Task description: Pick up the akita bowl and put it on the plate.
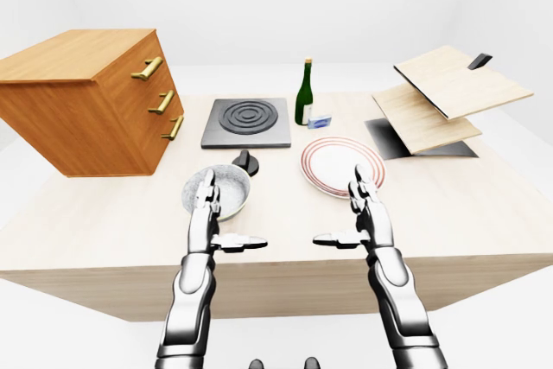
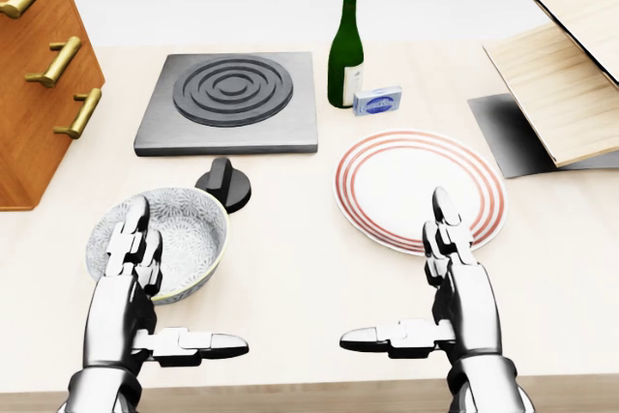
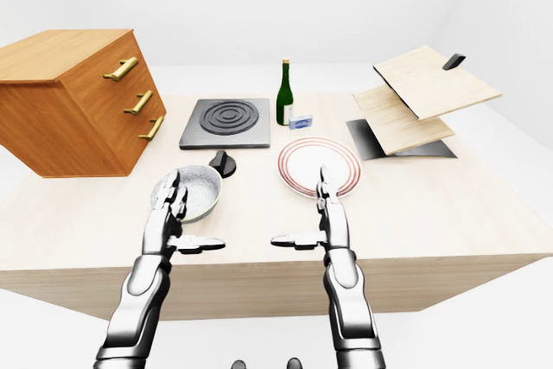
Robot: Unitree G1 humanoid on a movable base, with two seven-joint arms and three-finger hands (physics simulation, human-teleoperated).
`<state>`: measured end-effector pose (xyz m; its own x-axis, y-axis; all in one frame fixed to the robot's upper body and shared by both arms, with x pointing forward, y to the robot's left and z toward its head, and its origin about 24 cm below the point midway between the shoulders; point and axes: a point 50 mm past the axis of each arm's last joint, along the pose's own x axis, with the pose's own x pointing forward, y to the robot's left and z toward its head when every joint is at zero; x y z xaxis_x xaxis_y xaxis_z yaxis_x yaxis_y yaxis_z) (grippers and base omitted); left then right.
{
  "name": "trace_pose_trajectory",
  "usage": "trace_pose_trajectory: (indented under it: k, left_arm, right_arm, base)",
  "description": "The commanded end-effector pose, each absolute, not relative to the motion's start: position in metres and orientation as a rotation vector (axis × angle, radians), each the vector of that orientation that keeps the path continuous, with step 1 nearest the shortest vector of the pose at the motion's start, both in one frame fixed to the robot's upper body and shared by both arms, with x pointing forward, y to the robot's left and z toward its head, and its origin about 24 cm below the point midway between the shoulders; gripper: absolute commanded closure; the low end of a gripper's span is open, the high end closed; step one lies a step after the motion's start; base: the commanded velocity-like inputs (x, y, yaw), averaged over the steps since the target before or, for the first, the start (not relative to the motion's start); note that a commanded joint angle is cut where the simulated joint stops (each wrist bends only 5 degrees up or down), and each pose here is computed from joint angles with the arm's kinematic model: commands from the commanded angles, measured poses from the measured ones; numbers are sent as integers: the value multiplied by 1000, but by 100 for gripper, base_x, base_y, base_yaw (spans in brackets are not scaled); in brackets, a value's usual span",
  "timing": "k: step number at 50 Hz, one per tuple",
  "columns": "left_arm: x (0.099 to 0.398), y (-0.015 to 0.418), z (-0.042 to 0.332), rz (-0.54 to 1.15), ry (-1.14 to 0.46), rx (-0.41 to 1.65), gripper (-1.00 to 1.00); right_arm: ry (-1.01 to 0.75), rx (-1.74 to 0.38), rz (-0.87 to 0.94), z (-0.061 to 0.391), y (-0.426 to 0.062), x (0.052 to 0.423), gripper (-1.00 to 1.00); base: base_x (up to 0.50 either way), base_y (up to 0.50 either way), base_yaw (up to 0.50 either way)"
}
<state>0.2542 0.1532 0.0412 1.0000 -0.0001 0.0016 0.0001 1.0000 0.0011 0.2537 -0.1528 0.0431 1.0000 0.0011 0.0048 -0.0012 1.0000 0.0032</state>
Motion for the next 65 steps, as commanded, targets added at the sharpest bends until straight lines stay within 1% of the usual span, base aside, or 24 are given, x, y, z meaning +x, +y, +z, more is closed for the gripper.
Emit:
trace_pose_trajectory:
  k: [1, 10, 21, 31, 41, 44, 45, 48, 61, 65]
  left_arm:
    - [255, 161, 41, 1, -7, 7, -100]
    - [254, 160, 43, 4, -10, 13, -100]
    - [250, 157, 50, 3, -31, 19, -100]
    - [246, 157, 65, 12, -68, 18, -100]
    - [239, 158, 93, 18, -173, 27, -100]
    - [239, 158, 94, 18, -174, 27, -100]
    - [238, 161, 101, 26, -206, 24, -100]
    - [236, 161, 107, 29, -234, 27, -100]
    - [229, 166, 128, 45, -324, 32, -100]
    - [229, 169, 129, 52, -330, 32, -100]
  right_arm:
    - [-16, 6, 14, 49, -157, 252, -97]
    - [-5, -21, -1, 47, -158, 252, -97]
    - [-15, -46, -2, 55, -156, 250, -99]
    - [-89, -80, 9, 74, -151, 246, -99]
    - [-107, -102, 16, 78, -149, 246, -100]
    - [-108, -102, 16, 78, -149, 246, -100]
    - [-124, -105, 16, 82, -149, 246, -100]
    - [-146, -108, 16, 87, -148, 245, -100]
    - [-205, -126, 20, 101, -147, 242, -100]
    - [-217, -128, 15, 104, -148, 242, -100]
  base:
    - [0, 0, 0]
    - [0, 0, 0]
    - [0, 0, 0]
    - [0, 0, 0]
    - [0, 0, 0]
    - [0, 0, 0]
    - [0, 0, 0]
    - [0, 0, 0]
    - [0, 0, 0]
    - [0, 0, 0]
